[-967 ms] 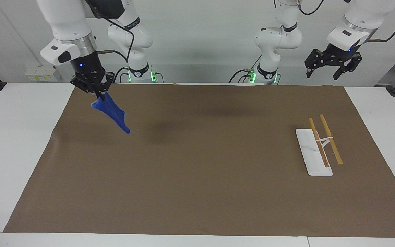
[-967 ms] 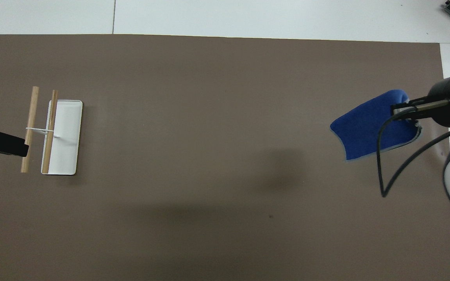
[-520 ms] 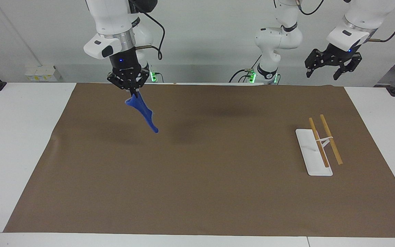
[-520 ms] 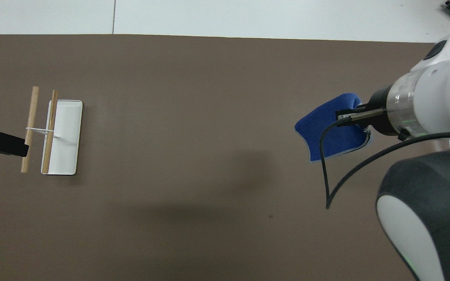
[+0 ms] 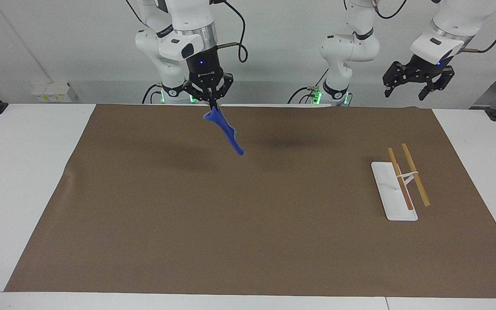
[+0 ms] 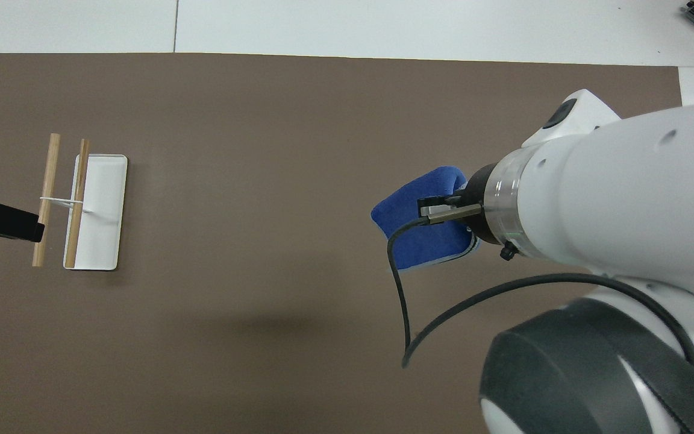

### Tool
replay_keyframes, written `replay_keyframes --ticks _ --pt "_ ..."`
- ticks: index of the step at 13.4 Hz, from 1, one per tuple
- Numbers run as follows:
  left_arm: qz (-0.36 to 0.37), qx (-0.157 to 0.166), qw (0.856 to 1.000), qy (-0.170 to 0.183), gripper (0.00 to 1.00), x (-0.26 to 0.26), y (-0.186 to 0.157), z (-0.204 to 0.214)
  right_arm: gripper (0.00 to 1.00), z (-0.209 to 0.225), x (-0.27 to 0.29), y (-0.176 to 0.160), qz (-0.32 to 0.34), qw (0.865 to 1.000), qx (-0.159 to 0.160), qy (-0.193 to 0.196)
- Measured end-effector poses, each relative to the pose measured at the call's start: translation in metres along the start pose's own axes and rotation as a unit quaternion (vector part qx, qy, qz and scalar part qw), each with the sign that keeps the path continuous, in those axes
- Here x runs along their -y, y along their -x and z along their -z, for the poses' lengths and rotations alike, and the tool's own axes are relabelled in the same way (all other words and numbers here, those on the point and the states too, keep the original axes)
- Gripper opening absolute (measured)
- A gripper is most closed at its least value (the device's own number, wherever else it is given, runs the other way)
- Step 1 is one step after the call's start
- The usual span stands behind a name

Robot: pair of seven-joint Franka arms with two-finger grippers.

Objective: Right arm passes towel to left arm to hang
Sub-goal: 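Carry the towel toward the table center with the right gripper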

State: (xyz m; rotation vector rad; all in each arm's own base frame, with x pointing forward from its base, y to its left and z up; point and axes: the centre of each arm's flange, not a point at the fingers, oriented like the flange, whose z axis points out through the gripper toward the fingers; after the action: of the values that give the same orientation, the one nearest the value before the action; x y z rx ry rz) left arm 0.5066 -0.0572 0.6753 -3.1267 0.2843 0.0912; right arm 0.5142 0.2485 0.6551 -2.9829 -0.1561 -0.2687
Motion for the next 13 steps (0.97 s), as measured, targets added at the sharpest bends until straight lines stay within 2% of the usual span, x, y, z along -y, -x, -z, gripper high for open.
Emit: replay_keyframes --ticks 3,11,13 --pt "0.000 0.000 1.000 0.000 1.00 0.000 0.000 0.000 0.05 0.004 0.026 0.003 -0.026 0.999 -0.021 -0.027" --pt "0.000 0.000 1.000 0.000 1.00 -0.001 0.000 0.000 0.05 0.010 0.085 0.020 -0.030 0.996 -0.046 -0.075" --pt "0.001 -0.002 1.000 0.016 1.00 -0.008 0.000 0.001 0.05 0.012 0.104 0.027 -0.035 0.994 -0.052 -0.087"
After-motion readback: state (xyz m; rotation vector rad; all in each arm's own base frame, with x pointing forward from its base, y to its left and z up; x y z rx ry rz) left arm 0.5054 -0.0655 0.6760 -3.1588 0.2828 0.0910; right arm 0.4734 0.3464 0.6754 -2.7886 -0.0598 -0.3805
